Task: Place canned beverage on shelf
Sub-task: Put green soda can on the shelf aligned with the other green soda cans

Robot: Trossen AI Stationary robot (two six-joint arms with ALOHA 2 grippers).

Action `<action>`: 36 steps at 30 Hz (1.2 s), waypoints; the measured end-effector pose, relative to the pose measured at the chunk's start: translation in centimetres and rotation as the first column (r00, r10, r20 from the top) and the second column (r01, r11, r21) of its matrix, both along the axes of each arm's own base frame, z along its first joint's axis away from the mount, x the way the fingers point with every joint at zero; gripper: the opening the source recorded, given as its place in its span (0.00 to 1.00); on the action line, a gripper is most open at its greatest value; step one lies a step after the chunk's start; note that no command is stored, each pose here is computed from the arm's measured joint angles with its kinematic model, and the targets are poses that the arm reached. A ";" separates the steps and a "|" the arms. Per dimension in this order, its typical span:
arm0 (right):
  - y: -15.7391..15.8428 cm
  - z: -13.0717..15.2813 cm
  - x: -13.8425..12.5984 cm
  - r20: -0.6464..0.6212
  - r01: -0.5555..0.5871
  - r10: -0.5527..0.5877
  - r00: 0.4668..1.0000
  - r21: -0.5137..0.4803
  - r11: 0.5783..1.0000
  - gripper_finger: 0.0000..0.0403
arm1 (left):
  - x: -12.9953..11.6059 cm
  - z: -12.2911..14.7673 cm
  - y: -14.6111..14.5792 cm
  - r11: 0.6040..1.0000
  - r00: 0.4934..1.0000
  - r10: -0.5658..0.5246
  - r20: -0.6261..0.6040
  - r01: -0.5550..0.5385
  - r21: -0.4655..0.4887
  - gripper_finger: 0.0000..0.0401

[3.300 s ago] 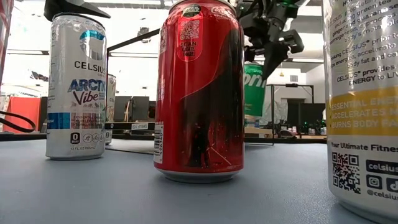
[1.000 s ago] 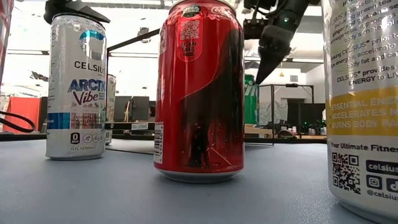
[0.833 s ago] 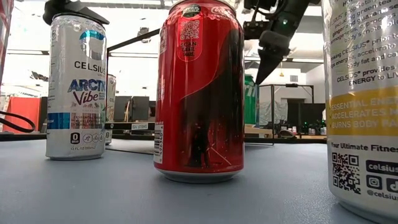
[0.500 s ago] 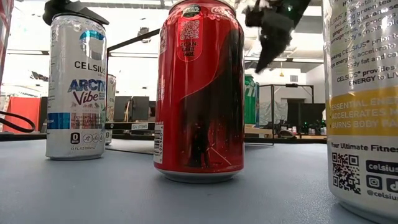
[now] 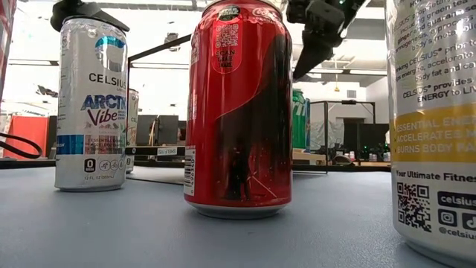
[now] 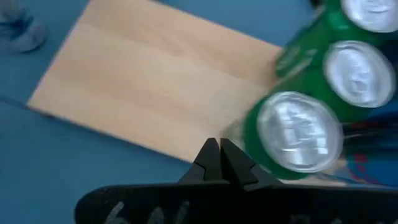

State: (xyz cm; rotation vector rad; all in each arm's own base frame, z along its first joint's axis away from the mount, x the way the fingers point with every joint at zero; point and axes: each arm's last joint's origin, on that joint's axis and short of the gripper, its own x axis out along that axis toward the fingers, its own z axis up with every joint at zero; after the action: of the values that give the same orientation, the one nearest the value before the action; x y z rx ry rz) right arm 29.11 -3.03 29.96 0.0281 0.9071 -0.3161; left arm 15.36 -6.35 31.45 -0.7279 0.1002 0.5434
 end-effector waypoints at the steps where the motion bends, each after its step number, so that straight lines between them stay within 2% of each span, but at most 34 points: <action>1: -0.2 -0.1 0.0 -0.002 0.018 -0.018 1.000 -0.009 1.000 0.00 | 0.0 0.0 0.0 1.000 1.000 0.001 -0.001 -0.001 0.002 0.82; 6: -1.3 -0.6 -0.7 -0.059 0.107 -0.110 0.992 -0.052 0.993 0.00 | 0.0 0.0 0.0 1.000 1.000 0.001 -0.006 -0.001 0.006 0.82; 14: -1.5 -0.6 -1.1 -0.092 0.166 -0.172 0.981 -0.076 0.983 0.00 | 0.0 0.0 0.0 1.000 1.000 0.001 -0.005 -0.001 0.004 0.82; 23: 0.2 0.8 0.5 0.057 0.028 -0.027 0.998 -0.010 1.000 0.00 | 0.0 0.0 0.0 1.000 1.000 0.000 -0.005 0.000 0.005 0.82; 30: 0.1 0.0 1.4 0.038 0.012 -0.011 0.999 -0.020 1.000 0.00 | 0.0 -0.1 0.0 1.000 1.000 -0.002 -0.015 0.002 0.015 0.82; 36: -0.1 -1.2 1.4 -0.048 0.021 -0.022 0.999 -0.012 1.000 0.00 | -0.1 -0.2 0.1 1.000 1.000 0.002 -0.027 -0.002 0.017 0.82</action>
State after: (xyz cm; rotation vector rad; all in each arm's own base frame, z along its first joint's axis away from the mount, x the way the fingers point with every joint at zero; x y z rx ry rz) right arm 30.50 -3.13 28.77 0.0202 0.9533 -0.3432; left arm 15.24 -6.27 31.21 -0.7042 0.1203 0.5556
